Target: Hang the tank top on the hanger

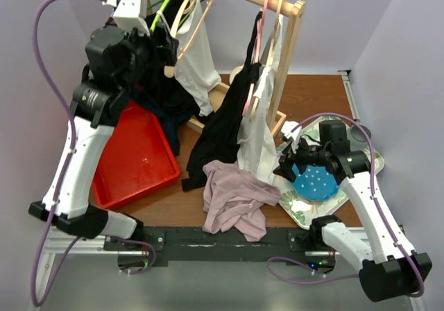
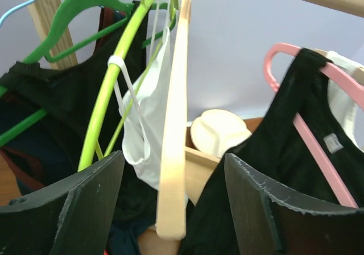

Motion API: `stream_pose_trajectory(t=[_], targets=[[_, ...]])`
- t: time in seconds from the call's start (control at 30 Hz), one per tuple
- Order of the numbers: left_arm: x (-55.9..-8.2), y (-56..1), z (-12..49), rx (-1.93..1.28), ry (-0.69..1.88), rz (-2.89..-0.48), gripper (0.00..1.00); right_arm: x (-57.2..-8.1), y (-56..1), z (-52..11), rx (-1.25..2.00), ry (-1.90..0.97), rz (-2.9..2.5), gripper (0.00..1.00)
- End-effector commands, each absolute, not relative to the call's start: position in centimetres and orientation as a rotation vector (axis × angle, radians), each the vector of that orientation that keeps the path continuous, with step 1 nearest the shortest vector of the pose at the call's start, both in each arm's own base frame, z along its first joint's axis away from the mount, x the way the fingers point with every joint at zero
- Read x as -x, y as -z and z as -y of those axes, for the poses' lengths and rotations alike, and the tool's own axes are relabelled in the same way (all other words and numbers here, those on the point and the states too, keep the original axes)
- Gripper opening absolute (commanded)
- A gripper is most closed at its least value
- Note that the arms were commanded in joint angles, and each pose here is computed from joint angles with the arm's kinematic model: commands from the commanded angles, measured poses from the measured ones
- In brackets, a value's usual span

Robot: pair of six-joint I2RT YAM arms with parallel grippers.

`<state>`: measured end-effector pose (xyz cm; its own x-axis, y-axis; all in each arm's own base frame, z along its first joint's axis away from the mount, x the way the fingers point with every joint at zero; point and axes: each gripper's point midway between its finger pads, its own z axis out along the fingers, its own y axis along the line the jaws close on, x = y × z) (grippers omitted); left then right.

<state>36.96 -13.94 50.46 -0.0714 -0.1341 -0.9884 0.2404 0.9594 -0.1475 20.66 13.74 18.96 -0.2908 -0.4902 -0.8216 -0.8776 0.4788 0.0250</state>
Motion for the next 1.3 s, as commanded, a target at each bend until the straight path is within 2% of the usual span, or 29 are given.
stream_pose_trajectory(t=[0.0, 0.17, 0.27, 0.5, 0.6, 0.63, 0.7, 0.73, 1.03, 1.27], targets=[[-39.5, -50.5, 15.0, -0.128, 0.441, -1.628, 0.73, -20.5, -20.0, -14.4, 1.127, -0.664, -1.884, 0.80], [-41.0, -49.1, 16.3, -0.144, 0.563, -1.661, 0.65, -20.4, -20.1, -14.4, 1.125, -0.665, -1.882, 0.80], [-41.5, -48.6, 17.2, -0.173, 0.612, -1.665, 0.63, -20.5, -20.1, -14.4, 1.124, -0.667, -1.881, 0.81], [-44.4, -47.2, 17.1, -0.201, 0.528, -1.679, 0.51, -20.4, -20.1, -14.4, 1.121, -0.672, -1.881, 0.81], [-45.4, -47.1, 16.9, -0.209, 0.485, -1.676, 0.37, -20.3, -20.1, -14.4, 1.125, -0.678, -1.878, 0.81], [-45.5, -47.3, 16.9, -0.211, 0.479, -1.669, 0.22, -20.3, -20.2, -14.4, 1.125, -0.678, -1.877, 0.81], [-45.9, -47.1, 17.1, -0.221, 0.479, -1.669, 0.10, -20.3, -20.1, -14.4, 1.122, -0.679, -1.880, 0.81], [-45.9, -47.3, 17.1, -0.225, 0.481, -1.661, 0.00, -20.3, -20.2, -14.4, 1.122, -0.678, -1.878, 0.81], [-45.0, -51.0, 18.4, -0.240, 0.593, -1.540, 0.00, -20.3, -20.1, -14.3, 1.119, -0.680, -1.883, 0.81], [-46.3, -49.9, 20.8, -0.237, 0.741, -1.553, 0.00, -20.3, -20.2, -14.2, 1.116, -0.677, -1.880, 0.81]])
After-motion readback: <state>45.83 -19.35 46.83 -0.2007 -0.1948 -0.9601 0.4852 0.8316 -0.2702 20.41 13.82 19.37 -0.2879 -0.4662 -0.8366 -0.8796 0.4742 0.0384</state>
